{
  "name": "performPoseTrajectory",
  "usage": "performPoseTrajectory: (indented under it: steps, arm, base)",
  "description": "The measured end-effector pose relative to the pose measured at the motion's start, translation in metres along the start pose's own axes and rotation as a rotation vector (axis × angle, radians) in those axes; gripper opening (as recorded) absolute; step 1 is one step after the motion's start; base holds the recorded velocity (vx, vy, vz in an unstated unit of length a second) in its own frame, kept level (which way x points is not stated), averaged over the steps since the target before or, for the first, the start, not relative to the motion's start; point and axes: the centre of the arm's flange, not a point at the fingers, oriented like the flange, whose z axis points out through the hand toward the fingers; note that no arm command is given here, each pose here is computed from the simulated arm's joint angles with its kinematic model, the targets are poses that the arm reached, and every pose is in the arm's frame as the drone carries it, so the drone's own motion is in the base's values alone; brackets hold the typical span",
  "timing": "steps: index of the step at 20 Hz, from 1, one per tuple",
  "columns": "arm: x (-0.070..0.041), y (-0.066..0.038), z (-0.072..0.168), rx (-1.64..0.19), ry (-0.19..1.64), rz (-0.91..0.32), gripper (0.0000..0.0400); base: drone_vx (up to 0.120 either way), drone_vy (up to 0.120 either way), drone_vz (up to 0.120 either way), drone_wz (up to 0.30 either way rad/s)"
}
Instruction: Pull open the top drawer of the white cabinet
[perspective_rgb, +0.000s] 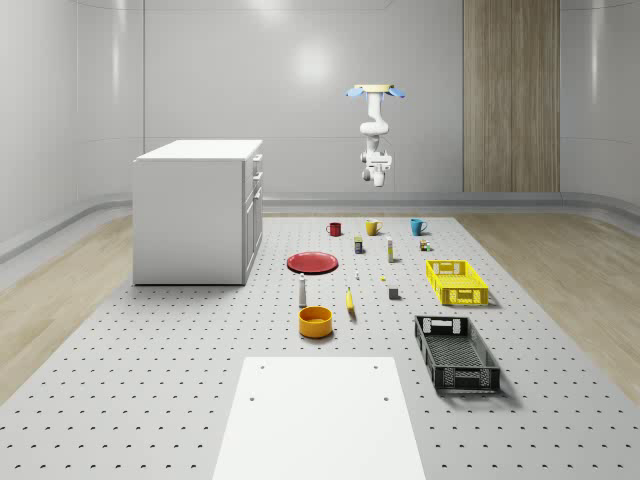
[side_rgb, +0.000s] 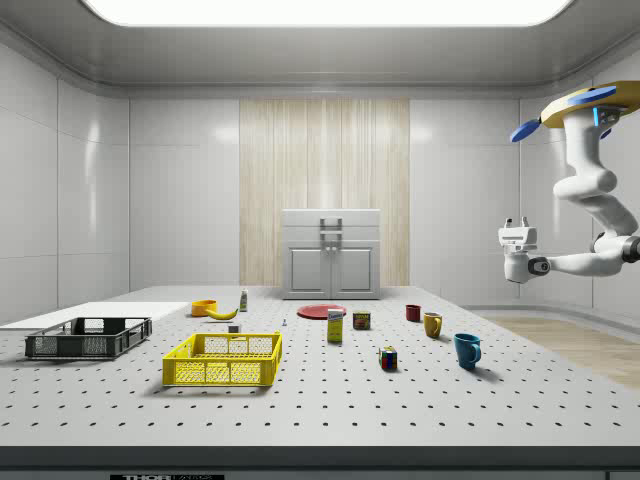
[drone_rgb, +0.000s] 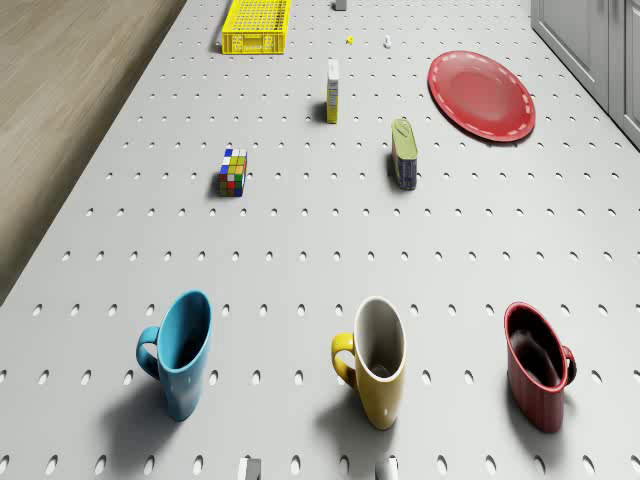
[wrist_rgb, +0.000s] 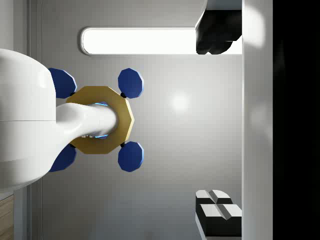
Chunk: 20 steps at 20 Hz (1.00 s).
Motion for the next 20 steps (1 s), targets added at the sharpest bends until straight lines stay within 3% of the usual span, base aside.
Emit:
performPoseTrajectory:
  steps: [5, 13, 14, 17, 20]
  arm:
    - [-0.003, 0.003, -0.037, 0.003, 0.003, 0.0, 0.0326]
    - [-0.001, 0.001, -0.078, 0.007, 0.007, 0.0, 0.0308]
    - [0.005, 0.006, -0.081, 0.072, -0.058, 0.003, 0.0308]
    - [0.038, 0.038, -0.07, 0.414, -0.406, 0.003, 0.0312]
    - [0.058, 0.057, -0.047, 0.679, -0.675, 0.002, 0.0312]
  base:
    - [0.0, 0.0, 0.0, 0.0]
    - [0.0, 0.0, 0.0, 0.0]
    - [0.0, 0.0, 0.0, 0.0]
    - [0.0, 0.0, 0.0, 0.0]
    - [0.0, -0.04, 0.0, 0.0]
